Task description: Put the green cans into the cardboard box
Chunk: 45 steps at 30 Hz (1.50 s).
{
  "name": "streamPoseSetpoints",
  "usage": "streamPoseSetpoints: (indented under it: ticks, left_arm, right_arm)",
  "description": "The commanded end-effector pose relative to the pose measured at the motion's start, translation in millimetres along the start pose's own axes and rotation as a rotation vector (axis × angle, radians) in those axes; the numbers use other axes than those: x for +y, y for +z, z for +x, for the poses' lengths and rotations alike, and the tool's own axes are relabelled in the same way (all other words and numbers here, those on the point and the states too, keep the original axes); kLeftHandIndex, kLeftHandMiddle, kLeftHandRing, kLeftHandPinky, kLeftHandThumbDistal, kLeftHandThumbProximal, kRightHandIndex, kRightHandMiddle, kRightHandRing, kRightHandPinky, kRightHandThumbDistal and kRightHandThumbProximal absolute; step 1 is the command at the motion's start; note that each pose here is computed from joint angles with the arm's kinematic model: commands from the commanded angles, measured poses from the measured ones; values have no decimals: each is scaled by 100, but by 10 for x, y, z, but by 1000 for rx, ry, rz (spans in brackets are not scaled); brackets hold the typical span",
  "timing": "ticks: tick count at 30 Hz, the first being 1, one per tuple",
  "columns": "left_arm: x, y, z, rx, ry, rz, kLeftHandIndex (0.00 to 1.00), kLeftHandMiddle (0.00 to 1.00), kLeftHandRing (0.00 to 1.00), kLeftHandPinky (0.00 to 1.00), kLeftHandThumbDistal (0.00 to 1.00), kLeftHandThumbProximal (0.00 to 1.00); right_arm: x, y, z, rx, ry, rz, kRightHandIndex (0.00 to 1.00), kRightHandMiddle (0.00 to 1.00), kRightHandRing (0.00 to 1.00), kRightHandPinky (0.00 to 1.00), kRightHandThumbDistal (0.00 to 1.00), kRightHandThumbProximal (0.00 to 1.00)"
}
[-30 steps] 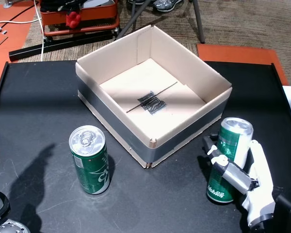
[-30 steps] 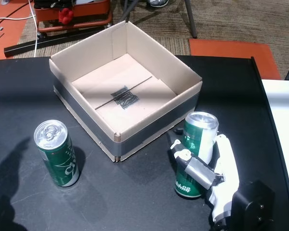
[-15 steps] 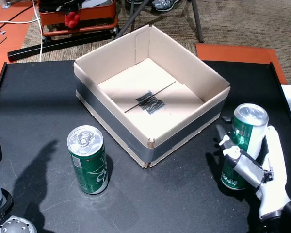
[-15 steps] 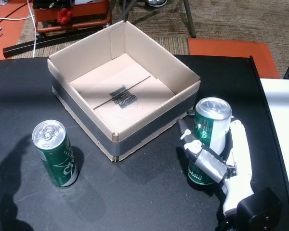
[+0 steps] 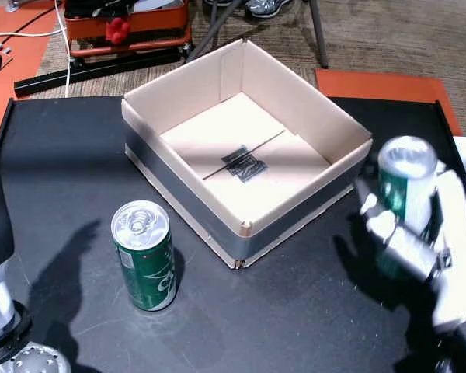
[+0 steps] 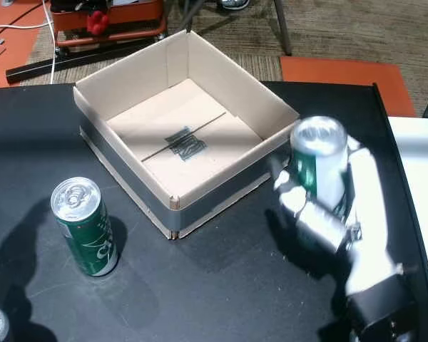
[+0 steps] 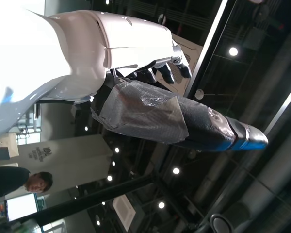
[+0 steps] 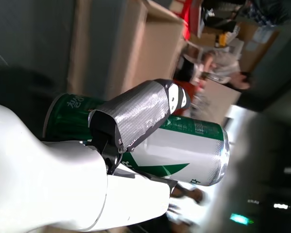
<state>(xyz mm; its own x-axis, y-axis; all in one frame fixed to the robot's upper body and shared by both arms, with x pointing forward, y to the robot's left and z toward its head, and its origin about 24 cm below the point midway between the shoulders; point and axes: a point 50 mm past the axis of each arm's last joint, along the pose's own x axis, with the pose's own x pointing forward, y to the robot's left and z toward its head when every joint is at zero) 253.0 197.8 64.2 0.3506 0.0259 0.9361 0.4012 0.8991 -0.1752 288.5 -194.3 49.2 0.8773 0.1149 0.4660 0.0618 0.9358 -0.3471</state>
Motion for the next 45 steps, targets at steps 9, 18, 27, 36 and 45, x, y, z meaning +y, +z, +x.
streamPoseSetpoints:
  ticks: [9, 18, 27, 36, 45]
  left_arm:
    - [-100, -142, -21, -20, 25, -34, 93, 91, 88, 92, 96, 75]
    - [-154, -181, 9, -40, 21, -54, 96, 93, 89, 90, 99, 75]
    - [-171, -187, -10, -76, 22, -69, 93, 93, 88, 90, 100, 78]
    - [-194, -177, -25, -86, 23, -86, 93, 92, 88, 90, 99, 78]
    - [-210, -148, -49, -95, 39, -64, 92, 91, 87, 90, 100, 80]
  right_arm:
    - [-216, 1032, 932, -532, 16, -198, 19, 36, 57, 67, 56, 3]
    - [11, 1597, 1638, -607, 147, -274, 1, 22, 43, 44, 56, 0]
    - [358, 1608, 1975, -480, 325, -473, 5, 21, 30, 24, 59, 0]
    - [666, 1445, 1926, -425, 451, -545, 6, 19, 27, 21, 59, 0]
    - [682, 1109, 1865, -204, 693, -643, 8, 30, 42, 28, 56, 0]
